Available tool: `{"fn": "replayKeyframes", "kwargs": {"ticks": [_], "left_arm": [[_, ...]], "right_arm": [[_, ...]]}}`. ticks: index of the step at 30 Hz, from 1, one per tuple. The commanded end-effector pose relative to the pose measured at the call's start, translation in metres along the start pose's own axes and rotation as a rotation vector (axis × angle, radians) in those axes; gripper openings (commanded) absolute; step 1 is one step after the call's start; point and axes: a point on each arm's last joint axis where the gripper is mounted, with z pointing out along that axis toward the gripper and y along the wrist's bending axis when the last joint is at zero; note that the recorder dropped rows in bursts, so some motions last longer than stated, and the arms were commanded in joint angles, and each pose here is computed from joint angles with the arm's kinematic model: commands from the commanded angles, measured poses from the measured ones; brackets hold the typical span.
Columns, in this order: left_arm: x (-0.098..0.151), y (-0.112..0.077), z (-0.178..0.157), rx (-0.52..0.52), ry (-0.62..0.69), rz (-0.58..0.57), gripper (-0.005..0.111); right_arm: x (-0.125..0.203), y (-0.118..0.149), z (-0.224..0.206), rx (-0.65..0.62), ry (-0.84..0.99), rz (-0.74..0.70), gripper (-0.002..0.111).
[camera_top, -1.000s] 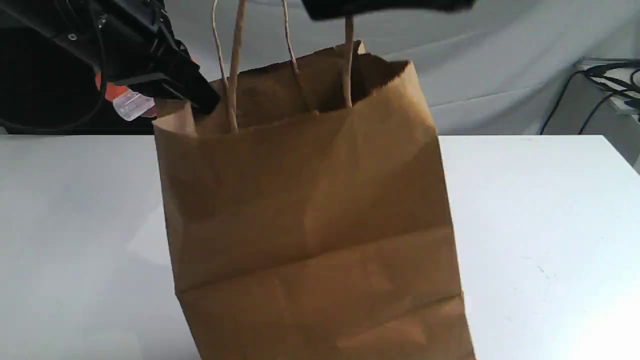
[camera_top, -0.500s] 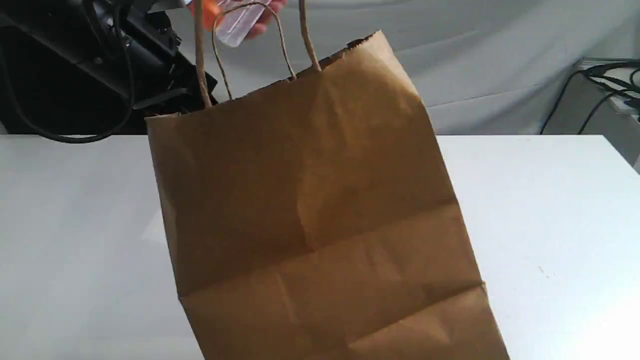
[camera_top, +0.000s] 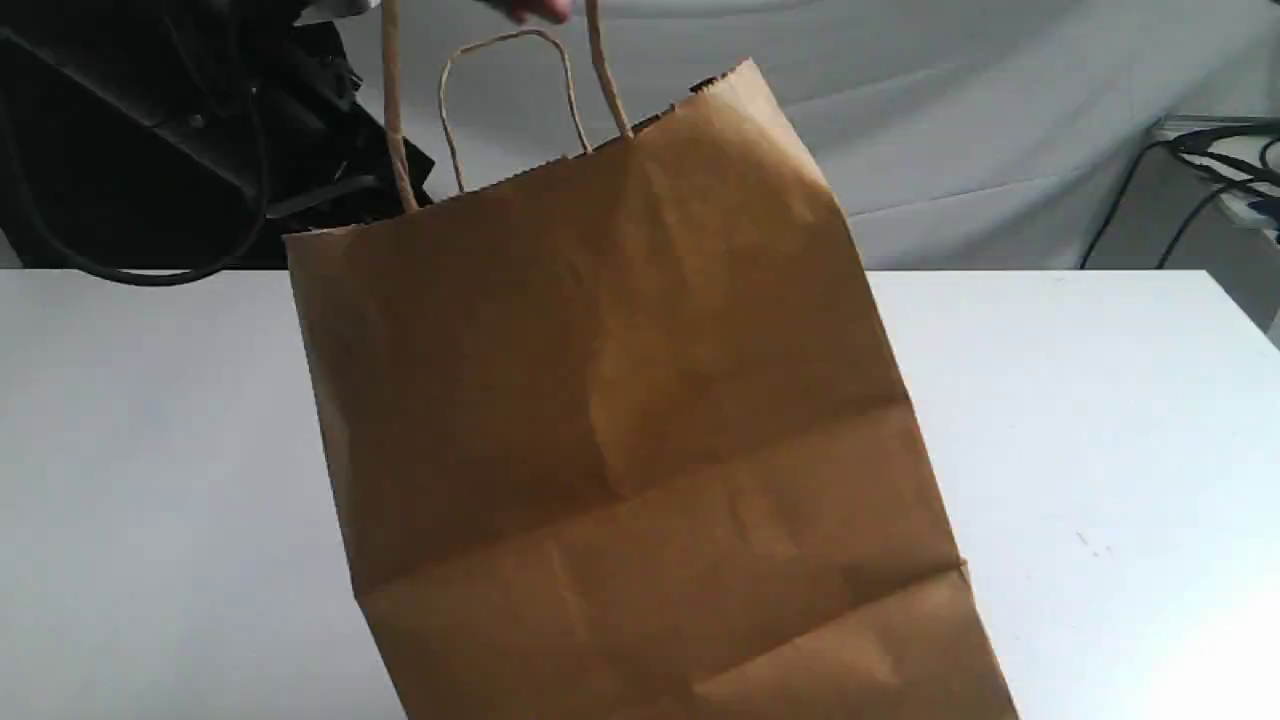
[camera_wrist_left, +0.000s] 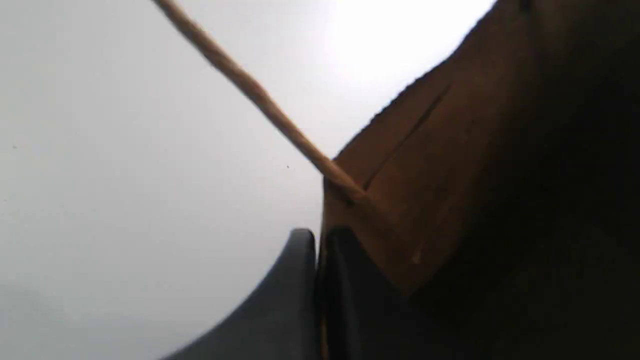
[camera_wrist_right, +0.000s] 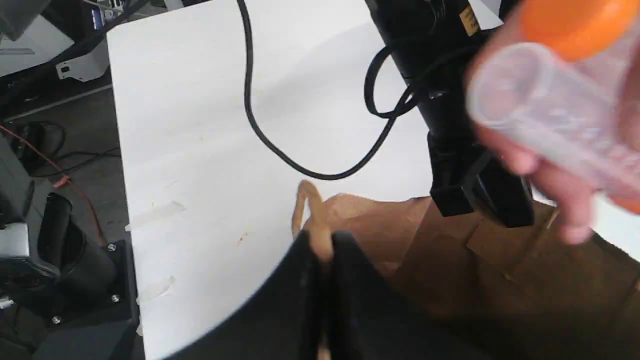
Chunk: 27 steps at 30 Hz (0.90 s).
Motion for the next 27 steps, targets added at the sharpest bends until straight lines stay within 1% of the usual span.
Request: {"fn": "replayKeyframes", "kwargs": {"ticks": [1,15,19,24,27], "left_arm": [[-0.002,0.000,-0.002,-0.004,-0.022,-0.014,0.000],[-0.003,0.000,-0.003,-0.006,-0.026,-0.005,0.000],[-0.014,-0.006,-0.018,-0.030,-0.067,0.039,0.000],[-0.032,-0.021,-0.047,-0.034,-0.119,0.112,0.000],[-0.037,-0.024,-0.054,-0.042,-0.139,0.130,0.000]], "right_arm": [[-0.001,0.001,-0.002,0.001,-0.007,0.001,0.000],[-0.002,0.000,-0.002,0.015,-0.011,-0.003,0.000],[0.001,0.000,-0.002,0.009,0.019,-0.049,0.000],[0.003,0.003,-0.004,0.009,0.019,-0.049,0.000],[0.007,0.004,-0.005,0.020,0.008,-0.038,0.000]]}}
